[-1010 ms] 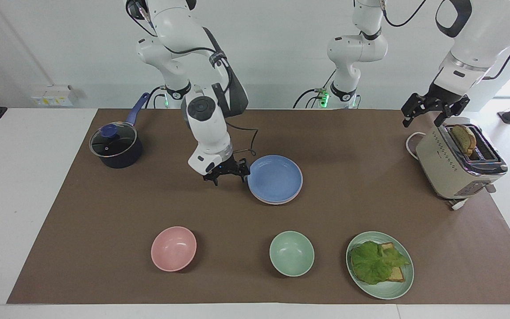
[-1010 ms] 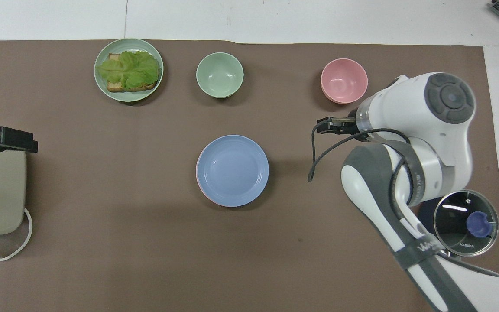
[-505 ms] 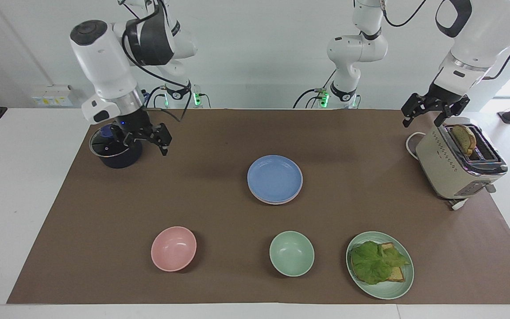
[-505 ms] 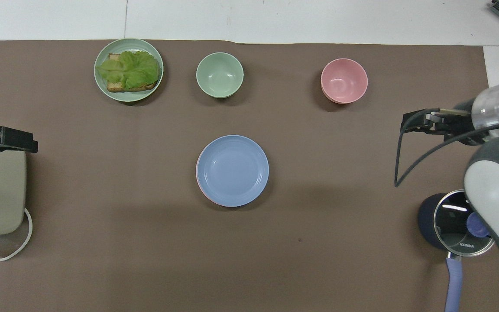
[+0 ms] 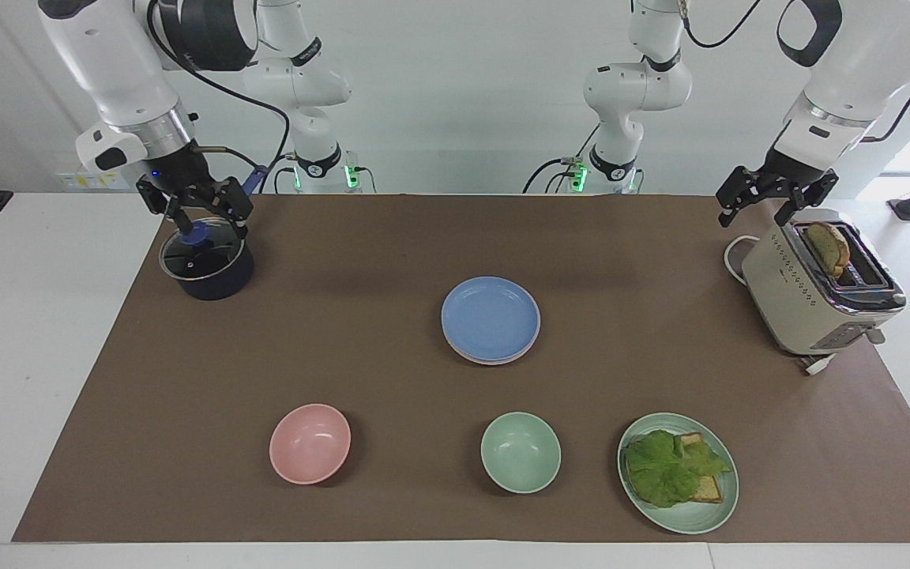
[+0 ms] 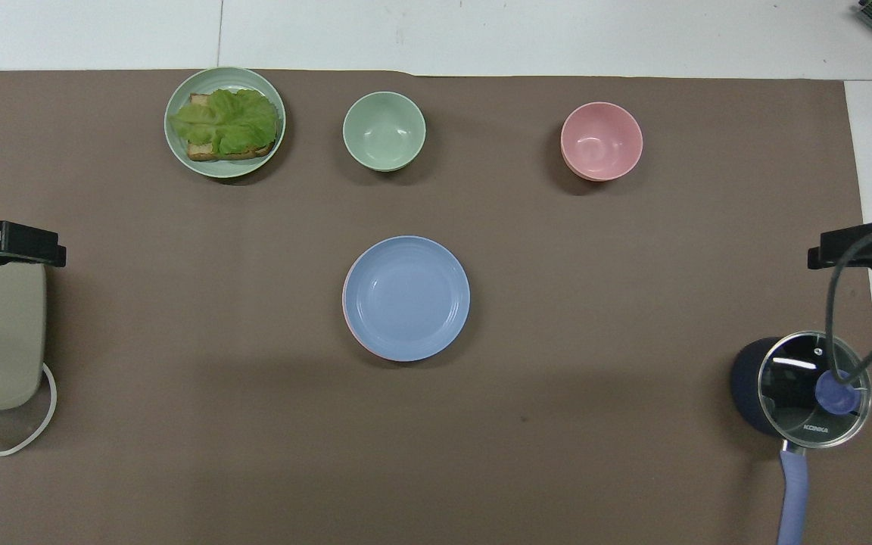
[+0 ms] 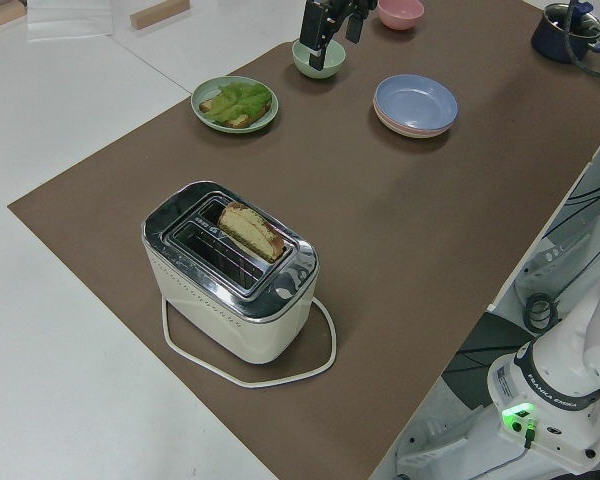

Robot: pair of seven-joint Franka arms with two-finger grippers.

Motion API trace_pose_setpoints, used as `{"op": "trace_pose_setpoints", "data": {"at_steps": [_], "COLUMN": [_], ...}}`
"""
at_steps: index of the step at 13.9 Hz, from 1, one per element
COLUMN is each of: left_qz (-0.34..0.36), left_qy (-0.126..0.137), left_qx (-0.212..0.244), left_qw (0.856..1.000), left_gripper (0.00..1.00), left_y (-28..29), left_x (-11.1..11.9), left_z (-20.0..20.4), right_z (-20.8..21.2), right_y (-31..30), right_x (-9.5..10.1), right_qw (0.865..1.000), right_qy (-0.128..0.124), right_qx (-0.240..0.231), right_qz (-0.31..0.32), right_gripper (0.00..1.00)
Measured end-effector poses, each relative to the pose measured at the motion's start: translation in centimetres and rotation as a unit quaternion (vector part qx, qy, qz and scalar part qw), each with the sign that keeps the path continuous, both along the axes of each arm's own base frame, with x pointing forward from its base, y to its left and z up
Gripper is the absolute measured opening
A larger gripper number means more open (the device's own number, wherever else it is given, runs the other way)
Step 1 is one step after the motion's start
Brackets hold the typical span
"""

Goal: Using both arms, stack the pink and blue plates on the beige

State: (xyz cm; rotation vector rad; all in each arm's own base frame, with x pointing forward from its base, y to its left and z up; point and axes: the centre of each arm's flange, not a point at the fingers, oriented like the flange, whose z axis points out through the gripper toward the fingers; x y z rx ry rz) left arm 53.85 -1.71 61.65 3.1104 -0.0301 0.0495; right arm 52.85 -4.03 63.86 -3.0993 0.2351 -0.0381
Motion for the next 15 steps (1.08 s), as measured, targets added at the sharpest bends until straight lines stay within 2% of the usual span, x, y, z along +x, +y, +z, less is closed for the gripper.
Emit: {"op": "trace_pose_setpoints", "data": {"at_steps": [3, 15], "left_qz": [0.000, 0.000], "left_qy": [0.000, 0.000], "left_qx": [0.000, 0.000], "left_qw": [1.000, 1.000], "left_gripper": [1.00, 1.00], "left_y": [0.0, 0.0], "left_x": [0.0, 0.0], "left_z": [0.0, 0.0], "right_z": [0.9, 0.2], "right_y": [0.4, 1.3], "right_x": [-0.5, -0.6], "right_qw": [1.000, 0.998], "right_qy": [0.001, 0.005], "right_qx": [-0.007, -0.029], "right_qz": [0.005, 0.053], "right_gripper": [1.00, 1.00]}}
